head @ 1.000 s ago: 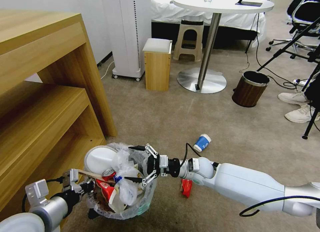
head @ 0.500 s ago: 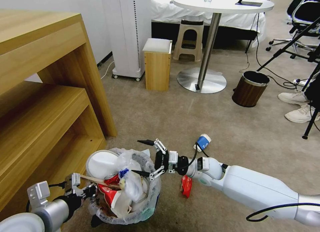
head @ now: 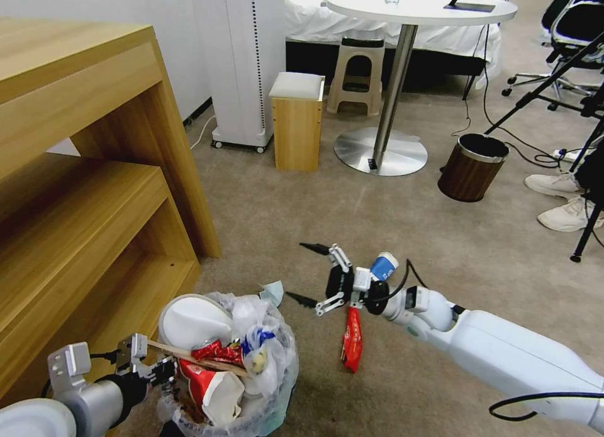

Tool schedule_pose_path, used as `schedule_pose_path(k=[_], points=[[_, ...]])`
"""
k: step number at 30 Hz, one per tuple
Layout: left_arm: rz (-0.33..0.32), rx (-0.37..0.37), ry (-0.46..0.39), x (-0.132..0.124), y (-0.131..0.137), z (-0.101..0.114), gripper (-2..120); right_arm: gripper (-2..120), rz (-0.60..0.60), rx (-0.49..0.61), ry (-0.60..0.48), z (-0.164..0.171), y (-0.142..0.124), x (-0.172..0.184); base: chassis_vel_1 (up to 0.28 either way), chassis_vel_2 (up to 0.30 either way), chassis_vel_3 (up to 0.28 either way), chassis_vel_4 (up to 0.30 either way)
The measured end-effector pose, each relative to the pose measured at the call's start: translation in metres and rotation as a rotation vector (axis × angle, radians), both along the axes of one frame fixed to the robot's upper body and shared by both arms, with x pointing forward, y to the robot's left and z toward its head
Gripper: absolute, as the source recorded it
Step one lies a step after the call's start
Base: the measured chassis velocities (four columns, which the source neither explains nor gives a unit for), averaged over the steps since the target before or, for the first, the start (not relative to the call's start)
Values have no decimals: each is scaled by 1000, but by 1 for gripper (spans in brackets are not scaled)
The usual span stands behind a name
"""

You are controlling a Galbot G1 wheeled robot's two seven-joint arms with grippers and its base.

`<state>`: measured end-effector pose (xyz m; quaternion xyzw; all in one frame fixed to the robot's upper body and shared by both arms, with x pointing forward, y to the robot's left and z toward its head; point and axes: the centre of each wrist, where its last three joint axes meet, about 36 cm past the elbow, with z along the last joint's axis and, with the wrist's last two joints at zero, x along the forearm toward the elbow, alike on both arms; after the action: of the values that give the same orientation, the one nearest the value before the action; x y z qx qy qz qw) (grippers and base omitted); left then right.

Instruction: Pick up the trash bin and place the garbage on the floor into it.

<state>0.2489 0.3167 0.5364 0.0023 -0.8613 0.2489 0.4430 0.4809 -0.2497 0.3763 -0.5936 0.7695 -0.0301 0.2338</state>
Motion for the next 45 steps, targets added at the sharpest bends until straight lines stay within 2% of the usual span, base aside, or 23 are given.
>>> schedule_pose_path(k=[16, 24, 30, 39, 45], points=[[18, -55, -10, -5, -8, 3, 0, 100, 21, 4, 2, 0, 12, -3, 0, 0, 0, 0], [31, -44, -24, -8, -5, 10, 0, 100, -86, -20, -3, 5, -24, 13, 0, 0, 0, 0], [48, -28, -25, -11, -1, 15, 0, 100, -229, -42, 6, -4, -59, 21, 0, 0, 0, 0], [57, -23, -26, -11, 0, 16, 0, 100, -359, -35, -13, -5, -87, 16, 0, 0, 0, 0], [68, -1, -43, -9, 4, 20, 0, 100, -456, -70, -15, -10, -124, 8, 0, 0, 0, 0]])
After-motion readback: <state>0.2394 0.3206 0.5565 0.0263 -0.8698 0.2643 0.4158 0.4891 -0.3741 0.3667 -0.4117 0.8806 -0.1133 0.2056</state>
